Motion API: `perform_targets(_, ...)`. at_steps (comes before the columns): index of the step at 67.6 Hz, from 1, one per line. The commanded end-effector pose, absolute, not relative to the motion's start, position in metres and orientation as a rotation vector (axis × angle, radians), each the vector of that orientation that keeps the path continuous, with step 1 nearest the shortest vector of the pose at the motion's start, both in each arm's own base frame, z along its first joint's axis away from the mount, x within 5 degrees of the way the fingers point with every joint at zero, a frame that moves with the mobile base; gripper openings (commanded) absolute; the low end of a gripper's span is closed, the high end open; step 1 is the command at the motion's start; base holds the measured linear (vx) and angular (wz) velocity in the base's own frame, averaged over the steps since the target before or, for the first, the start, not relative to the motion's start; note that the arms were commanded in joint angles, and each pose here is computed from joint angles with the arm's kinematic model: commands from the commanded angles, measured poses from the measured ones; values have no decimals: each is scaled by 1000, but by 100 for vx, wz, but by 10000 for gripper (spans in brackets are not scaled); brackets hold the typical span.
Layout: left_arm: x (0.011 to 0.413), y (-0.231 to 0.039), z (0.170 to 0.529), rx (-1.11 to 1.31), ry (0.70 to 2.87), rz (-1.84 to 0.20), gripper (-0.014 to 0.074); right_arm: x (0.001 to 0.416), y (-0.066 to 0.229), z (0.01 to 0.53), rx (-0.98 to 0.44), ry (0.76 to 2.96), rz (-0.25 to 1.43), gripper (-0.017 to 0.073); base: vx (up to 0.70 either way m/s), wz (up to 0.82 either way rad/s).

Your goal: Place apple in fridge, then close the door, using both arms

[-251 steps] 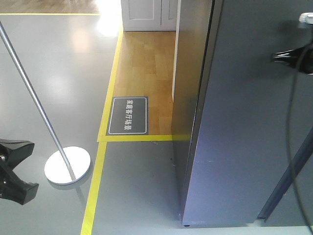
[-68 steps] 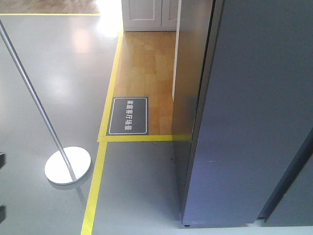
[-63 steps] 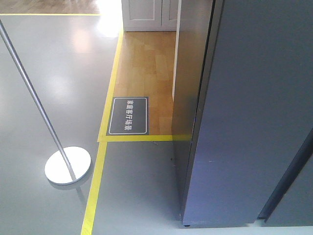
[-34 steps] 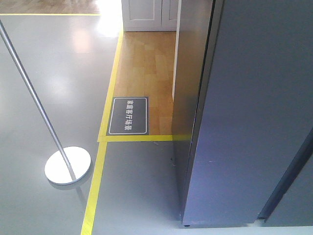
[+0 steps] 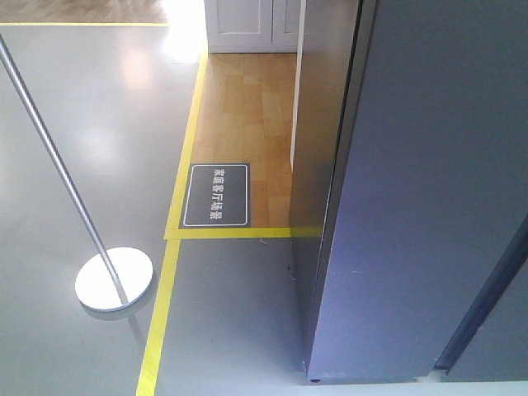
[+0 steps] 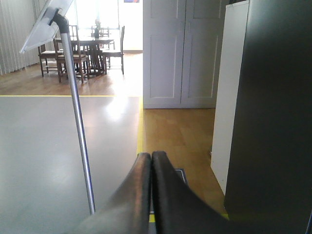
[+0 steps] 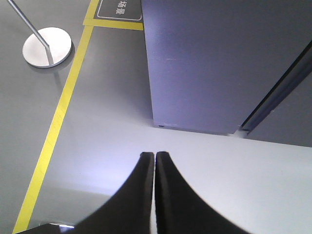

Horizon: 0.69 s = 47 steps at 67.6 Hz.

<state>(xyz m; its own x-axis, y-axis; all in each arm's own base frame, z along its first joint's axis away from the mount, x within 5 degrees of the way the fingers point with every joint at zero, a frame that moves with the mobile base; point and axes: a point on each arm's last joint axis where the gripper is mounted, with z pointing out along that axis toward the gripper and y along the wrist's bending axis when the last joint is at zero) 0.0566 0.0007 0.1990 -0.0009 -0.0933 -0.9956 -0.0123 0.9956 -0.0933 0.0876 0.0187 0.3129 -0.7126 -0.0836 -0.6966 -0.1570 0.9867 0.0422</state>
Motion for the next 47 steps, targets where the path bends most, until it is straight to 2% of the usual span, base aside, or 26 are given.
perform_targets(1, 56, 0, 201, -91, 1506, -87, -6, 91, 19, 324, -176, 2291, 122, -3, 0, 0)
perform_targets(47, 56, 0, 203, -75, 1479, -72, -6, 91, 19, 324, -175, 2291, 124, -3, 0, 0)
